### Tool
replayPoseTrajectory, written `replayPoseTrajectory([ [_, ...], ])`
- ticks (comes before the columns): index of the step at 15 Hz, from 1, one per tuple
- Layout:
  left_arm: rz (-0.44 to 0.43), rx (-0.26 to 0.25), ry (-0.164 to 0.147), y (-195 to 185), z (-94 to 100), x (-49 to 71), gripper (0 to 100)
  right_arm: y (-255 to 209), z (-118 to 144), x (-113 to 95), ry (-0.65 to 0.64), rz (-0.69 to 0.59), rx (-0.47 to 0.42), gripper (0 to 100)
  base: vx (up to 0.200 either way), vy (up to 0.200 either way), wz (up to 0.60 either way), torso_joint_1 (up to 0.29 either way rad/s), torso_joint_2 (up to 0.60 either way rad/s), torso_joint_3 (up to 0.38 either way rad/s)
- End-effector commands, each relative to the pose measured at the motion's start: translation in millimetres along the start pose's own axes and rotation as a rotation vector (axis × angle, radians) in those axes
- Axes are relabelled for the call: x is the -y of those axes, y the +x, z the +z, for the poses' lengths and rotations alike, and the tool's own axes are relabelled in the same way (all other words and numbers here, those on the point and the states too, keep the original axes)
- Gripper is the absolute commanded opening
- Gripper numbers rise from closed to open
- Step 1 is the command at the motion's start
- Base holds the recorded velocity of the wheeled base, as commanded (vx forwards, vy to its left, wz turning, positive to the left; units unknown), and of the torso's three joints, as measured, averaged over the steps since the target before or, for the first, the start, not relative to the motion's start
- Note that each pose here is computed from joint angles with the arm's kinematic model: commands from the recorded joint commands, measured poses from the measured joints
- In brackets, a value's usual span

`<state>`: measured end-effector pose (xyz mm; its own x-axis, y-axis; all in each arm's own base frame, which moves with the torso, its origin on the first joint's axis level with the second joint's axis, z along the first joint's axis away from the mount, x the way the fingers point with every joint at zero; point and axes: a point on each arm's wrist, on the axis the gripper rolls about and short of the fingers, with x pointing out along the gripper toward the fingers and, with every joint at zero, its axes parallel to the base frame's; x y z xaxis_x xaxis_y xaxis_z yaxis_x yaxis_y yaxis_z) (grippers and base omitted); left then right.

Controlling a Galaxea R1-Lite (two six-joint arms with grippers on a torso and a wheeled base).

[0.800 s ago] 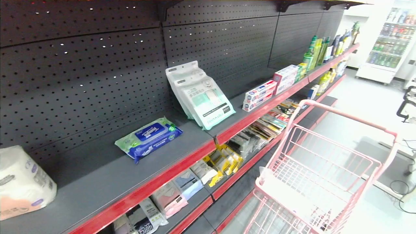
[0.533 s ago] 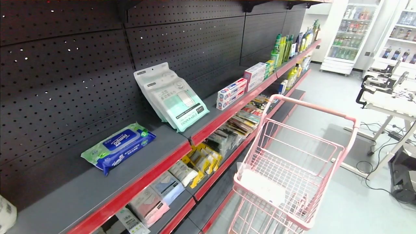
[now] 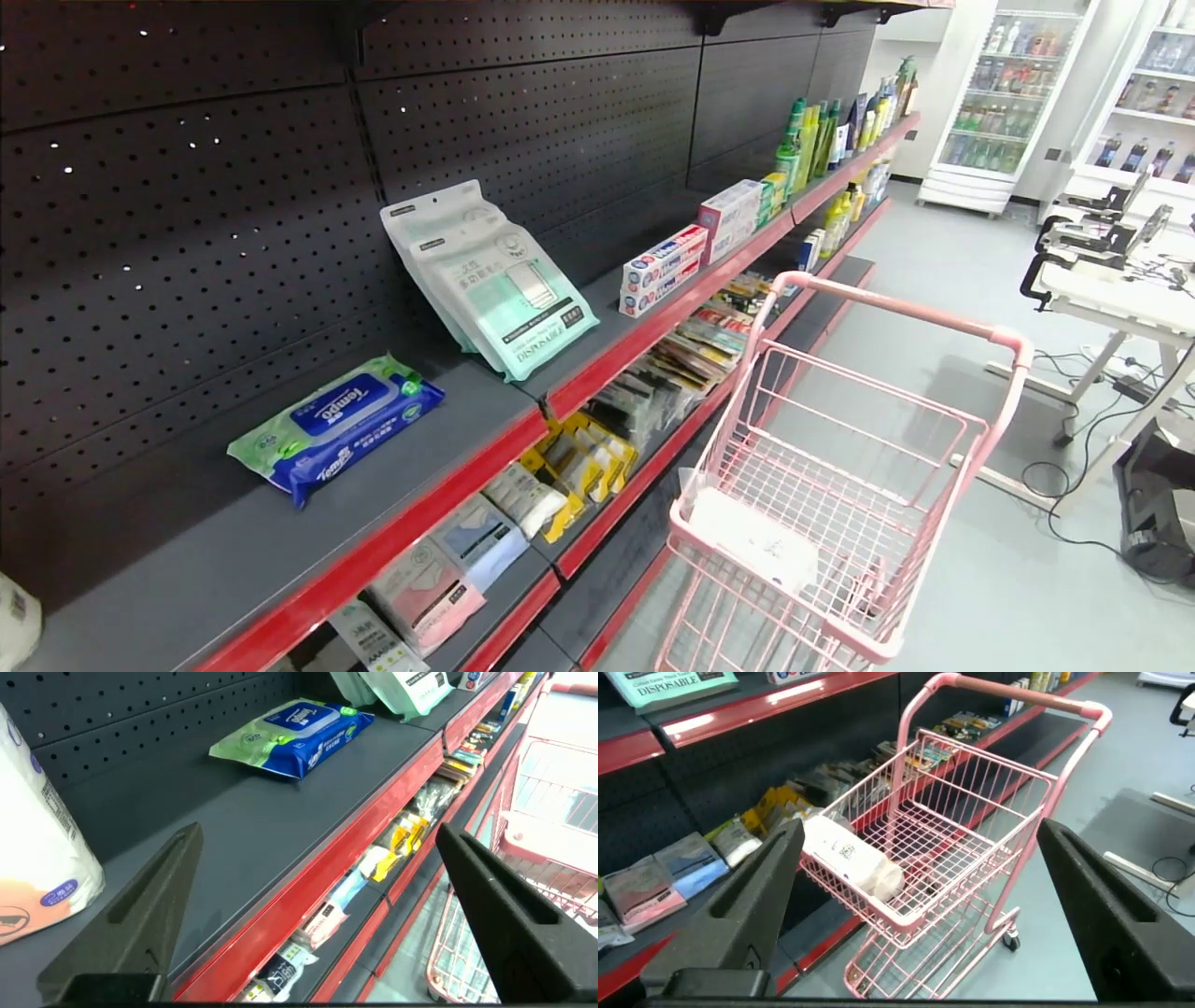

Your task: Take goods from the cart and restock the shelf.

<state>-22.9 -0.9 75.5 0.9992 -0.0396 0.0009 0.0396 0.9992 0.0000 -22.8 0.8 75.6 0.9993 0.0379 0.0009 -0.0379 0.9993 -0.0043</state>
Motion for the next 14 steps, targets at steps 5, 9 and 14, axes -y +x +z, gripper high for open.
replayPoseTrajectory([
  [5,0.0,-0.001,0.0,0.1,0.0,0.0,100,0.0,0.0,0.0,-0.005,0.002,0.001,100,0.0,0.0,0.0,0.0,0.0,0.0],
  [9,0.0,-0.001,0.002,0.1,0.0,0.0,100,0.4,0.6,0.1,-0.002,0.002,-0.01,100,0.0,0.0,0.0,0.0,0.0,0.0],
  [14,0.0,-0.001,0.0,0.1,0.0,0.0,100,101.8,159.1,4.9,0.112,-0.035,-0.399,100,0.0,0.0,0.0,0.0,0.0,0.0],
])
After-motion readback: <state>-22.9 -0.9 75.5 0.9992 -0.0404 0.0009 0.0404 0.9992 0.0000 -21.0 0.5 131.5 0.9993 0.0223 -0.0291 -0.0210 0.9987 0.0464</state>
